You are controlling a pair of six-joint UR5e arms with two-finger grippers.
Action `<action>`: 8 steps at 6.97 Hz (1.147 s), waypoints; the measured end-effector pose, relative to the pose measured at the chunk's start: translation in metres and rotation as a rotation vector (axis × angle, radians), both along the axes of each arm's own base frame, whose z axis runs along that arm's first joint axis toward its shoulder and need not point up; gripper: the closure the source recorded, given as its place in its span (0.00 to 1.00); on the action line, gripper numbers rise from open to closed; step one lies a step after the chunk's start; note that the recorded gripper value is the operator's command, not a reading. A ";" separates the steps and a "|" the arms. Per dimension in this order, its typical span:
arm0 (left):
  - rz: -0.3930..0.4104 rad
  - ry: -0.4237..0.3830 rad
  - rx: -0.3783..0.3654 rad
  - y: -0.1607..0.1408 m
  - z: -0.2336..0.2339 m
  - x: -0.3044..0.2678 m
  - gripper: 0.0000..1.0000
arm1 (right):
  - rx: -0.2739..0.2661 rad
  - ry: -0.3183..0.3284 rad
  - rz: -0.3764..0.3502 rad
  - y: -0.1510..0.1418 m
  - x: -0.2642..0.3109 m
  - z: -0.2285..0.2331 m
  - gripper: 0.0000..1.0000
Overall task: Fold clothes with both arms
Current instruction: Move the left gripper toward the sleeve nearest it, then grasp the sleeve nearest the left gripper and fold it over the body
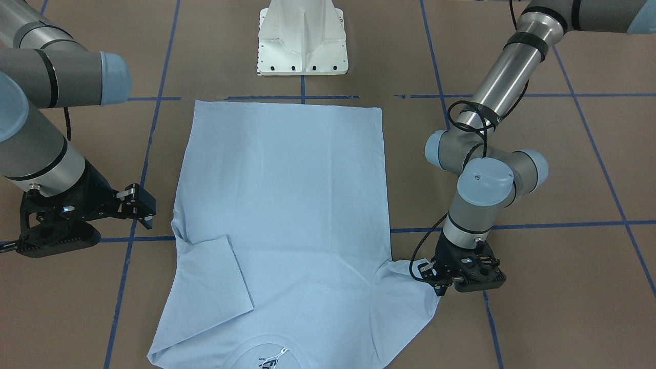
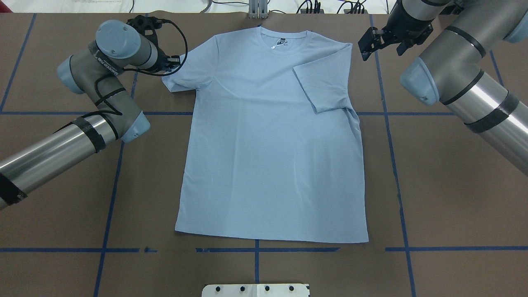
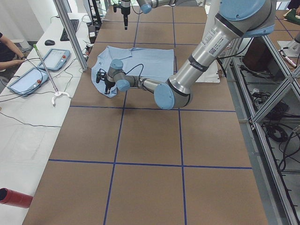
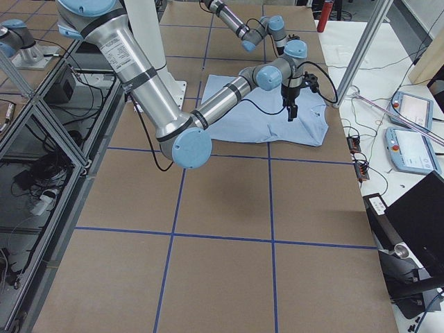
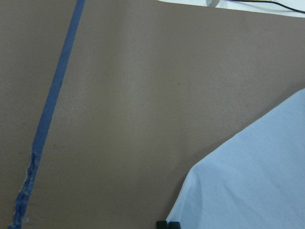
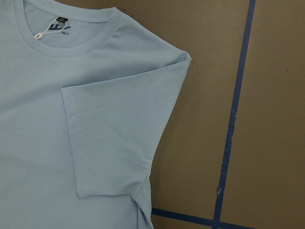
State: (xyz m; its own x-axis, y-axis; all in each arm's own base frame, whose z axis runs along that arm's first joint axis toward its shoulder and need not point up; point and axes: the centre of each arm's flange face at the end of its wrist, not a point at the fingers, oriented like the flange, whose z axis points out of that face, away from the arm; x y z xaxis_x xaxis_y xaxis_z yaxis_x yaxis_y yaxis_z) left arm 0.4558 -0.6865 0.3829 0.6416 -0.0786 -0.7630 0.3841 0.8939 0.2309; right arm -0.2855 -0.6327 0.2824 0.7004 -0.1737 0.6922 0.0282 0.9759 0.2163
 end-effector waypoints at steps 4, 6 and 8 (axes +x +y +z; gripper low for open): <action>-0.052 0.118 -0.098 -0.002 -0.153 0.076 1.00 | -0.003 0.005 0.002 -0.002 0.000 0.004 0.00; -0.068 0.138 -0.154 0.004 -0.188 0.125 1.00 | 0.011 -0.007 0.005 -0.003 0.001 0.003 0.00; -0.086 0.159 -0.132 0.004 -0.192 0.134 1.00 | 0.016 -0.012 0.006 -0.003 0.002 0.003 0.00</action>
State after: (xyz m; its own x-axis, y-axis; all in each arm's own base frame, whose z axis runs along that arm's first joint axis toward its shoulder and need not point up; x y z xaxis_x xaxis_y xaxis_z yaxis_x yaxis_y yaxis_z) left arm 0.5895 -0.6827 0.1905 0.5007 -0.2340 -0.8334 0.4829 0.8745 0.0446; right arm -0.2837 -0.6362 0.2856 0.6936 -0.1806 0.6974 0.0194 0.9724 0.2325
